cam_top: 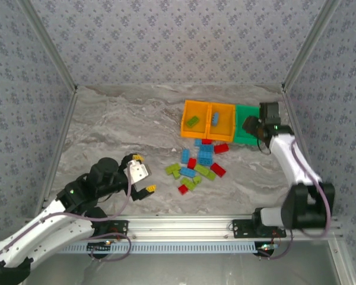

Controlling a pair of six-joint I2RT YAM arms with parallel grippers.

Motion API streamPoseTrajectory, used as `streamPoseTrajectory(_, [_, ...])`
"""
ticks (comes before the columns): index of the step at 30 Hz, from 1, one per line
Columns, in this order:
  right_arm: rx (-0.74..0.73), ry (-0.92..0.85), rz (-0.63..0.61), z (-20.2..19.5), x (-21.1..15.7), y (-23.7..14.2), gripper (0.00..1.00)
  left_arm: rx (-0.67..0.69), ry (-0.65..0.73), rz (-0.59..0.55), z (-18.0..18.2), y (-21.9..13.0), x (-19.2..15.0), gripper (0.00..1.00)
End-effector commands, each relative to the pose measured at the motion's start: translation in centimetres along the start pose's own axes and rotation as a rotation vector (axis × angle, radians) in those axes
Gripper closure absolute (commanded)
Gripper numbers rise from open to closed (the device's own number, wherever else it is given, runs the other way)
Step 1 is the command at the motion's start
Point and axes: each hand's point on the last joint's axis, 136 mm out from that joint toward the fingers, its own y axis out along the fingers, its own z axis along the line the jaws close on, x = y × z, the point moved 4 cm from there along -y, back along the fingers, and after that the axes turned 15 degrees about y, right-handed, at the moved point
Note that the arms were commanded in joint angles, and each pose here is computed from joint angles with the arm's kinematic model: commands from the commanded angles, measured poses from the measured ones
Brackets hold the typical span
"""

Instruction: Sort the legos into containers by color

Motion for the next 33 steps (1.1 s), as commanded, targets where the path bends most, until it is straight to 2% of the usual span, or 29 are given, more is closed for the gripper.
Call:
streamPoseTrajectory(1, [0.045,0.064,0.068,2.3,1.7,2.8,0.46,0.062,0.020,-0.023,0.8,-0.5,0.3,0.01])
streamPoseTrajectory(5, [-0.036,0.117,0.043,2.6,3.5,4.9,0.34,0.052,0.018,-0.017,0.7,-0.3,0.2,0.01])
streamPoseTrajectory(8, [-0.041,0.170,0.060,2.4,4.1,5.6,0.30,0.043,0.017,-0.011,0.6,-0.1,0.2,0.01])
streamPoseTrajectory(10, [-0.037,0.171,0.077,2.6,4.1,5.5,0.20,0.040,0.017,-0.005,0.6,0.1,0.1,0.01])
streamPoseTrajectory(11, [-0.034,0.165,0.078,2.7,4.2,5.1,0.16,0.037,0.018,-0.004,0.6,0.2,0.1,0.01])
streamPoseTrajectory(15, [0.001,0.157,0.072,3.0,4.3,2.6,0.12,0.025,0.017,0.004,0.5,0.5,0.0,0.01])
streamPoseTrajectory(19, [0.117,0.145,0.088,3.2,2.3,-2.1,0.10,0.035,-0.023,0.017,0.8,0.6,0.0,0.01])
streamPoseTrajectory(21, [0.201,0.112,0.079,3.8,0.7,-5.6,0.09,0.069,-0.105,0.039,1.7,0.6,0.2,0.01])
streamPoseTrajectory(23, [0.252,0.065,0.094,3.2,-2.6,-8.6,0.08,0.107,-0.216,0.074,3.1,0.4,0.8,0.01])
streamPoseTrajectory(27, [0.393,-0.107,0.157,2.7,-8.6,-14.9,0.08,0.237,-0.549,0.196,6.6,0.3,2.3,0.01])
streamPoseTrajectory(30, [0.491,-0.247,0.276,2.2,-12.9,-18.1,0.08,0.240,-0.742,0.273,7.5,3.2,2.8,0.01])
streamPoseTrajectory(33, [0.544,-0.368,0.469,2.1,-16.7,-20.3,0.07,0.210,-0.912,0.287,7.4,8.3,2.8,0.02])
